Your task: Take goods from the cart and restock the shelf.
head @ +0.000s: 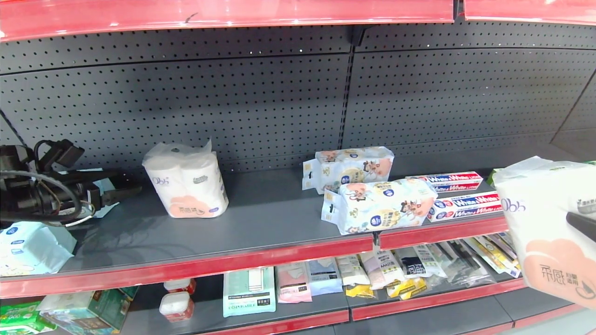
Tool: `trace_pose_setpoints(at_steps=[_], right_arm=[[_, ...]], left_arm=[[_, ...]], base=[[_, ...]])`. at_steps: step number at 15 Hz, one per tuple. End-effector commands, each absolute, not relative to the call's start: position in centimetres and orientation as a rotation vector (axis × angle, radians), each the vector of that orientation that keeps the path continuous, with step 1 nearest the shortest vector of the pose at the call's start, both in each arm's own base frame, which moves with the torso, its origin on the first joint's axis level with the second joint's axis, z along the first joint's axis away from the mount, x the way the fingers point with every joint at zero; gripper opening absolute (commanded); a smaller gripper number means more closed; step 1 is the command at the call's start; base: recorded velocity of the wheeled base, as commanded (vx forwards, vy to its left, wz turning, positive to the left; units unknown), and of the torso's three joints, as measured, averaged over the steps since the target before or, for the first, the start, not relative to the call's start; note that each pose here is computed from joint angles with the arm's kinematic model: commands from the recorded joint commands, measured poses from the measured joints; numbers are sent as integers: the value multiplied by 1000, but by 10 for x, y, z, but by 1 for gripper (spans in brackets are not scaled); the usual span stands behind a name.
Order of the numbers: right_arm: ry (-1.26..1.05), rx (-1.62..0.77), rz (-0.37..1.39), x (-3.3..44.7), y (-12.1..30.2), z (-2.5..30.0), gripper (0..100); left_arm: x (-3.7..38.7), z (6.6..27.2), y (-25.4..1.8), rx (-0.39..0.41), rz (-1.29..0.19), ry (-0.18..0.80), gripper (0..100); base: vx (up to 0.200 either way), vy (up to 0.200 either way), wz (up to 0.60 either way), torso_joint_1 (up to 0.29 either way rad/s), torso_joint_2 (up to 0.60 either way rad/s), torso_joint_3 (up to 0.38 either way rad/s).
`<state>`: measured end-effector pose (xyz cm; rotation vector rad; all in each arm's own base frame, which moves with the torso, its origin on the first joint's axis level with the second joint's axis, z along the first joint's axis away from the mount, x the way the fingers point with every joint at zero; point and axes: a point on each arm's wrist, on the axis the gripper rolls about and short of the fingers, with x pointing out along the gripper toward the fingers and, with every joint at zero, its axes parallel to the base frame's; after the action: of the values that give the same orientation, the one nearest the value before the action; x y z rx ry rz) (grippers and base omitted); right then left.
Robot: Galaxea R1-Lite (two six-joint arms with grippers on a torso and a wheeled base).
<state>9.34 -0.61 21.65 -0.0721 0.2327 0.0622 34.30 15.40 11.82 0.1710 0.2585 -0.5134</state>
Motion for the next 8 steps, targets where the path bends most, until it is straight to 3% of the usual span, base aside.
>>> trace_pose_setpoints(at_steps=[1, 8], right_arm=[[233, -72, 61, 93, -6, 216, 0], [240, -76, 23, 94, -7, 216, 0]], left_arm=[[353, 116, 155, 165, -529, 262, 100], [371, 103, 148, 128, -620, 268, 100]], base=[[0, 0, 0, 0, 0, 0], [0, 0, 0, 0, 0, 0]])
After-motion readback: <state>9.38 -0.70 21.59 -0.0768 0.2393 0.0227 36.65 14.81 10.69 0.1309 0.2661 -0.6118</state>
